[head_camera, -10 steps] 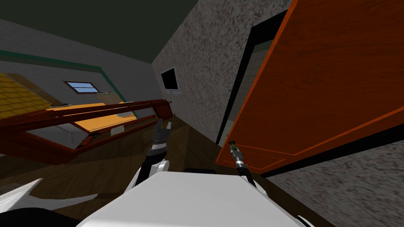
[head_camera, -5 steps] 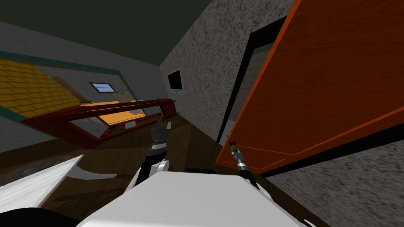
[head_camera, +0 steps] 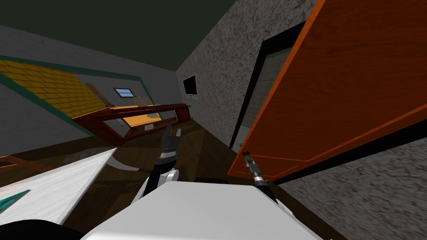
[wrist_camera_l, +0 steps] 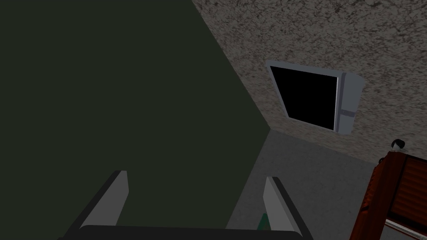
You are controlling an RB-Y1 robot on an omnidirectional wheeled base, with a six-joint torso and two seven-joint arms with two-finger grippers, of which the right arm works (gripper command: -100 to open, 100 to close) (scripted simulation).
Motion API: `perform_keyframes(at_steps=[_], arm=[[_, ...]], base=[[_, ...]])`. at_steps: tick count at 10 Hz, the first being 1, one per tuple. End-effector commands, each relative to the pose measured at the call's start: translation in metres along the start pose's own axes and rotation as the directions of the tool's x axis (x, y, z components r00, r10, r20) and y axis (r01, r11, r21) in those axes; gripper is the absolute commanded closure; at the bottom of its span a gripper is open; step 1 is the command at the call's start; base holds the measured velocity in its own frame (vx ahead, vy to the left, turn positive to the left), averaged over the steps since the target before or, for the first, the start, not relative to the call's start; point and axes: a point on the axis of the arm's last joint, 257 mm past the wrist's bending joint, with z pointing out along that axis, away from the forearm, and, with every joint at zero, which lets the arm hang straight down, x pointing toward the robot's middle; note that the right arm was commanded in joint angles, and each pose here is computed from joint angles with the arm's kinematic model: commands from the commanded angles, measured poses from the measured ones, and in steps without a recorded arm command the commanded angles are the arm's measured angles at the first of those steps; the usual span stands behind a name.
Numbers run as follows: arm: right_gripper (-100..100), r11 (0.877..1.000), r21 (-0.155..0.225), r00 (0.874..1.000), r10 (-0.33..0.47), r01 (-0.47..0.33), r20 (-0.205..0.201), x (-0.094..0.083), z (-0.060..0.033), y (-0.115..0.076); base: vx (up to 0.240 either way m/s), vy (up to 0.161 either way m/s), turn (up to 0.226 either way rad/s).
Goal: Pull the door open
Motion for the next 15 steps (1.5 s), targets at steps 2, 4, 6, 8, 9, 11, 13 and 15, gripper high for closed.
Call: perform_keyframes(at_steps=[2,4,6,8,9,11,13,15], arm=[[100,0.999,0.037,1.000,0.004,-0.004,-0.005,0.003,-0.0107,-0.002],[100,0.999,0.040,1.000,0.002,-0.002,0.004,-0.001,-0.0142,-0.002],[100,0.999,0.050,1.000,0.002,-0.002,0.002,0.000,-0.0177,-0.002],[100,0.998,0.065,1.000,0.003,-0.002,-0.001,0.001,-0.0233,-0.002],[100,0.997,0.073,1.000,0.003,-0.003,-0.002,0.001,-0.0261,-0.001],[100,0.996,0.089,1.000,0.004,-0.003,-0.004,0.002,-0.0315,-0.001],[100,0.995,0.102,1.000,0.005,-0.004,-0.005,0.003,-0.0362,-0.001],[100,0.994,0.107,1.000,0.005,-0.006,0.006,-0.001,-0.0393,-0.003]], base=[[-0.203,-0.047,0.082],[-0.113,-0.028,0.078],[-0.179,-0.076,0.135],[-0.192,-0.063,0.139],[-0.209,-0.082,0.167],[-0.229,-0.071,0.136],[-0.187,-0.070,0.109],[-0.111,-0.036,0.101]])
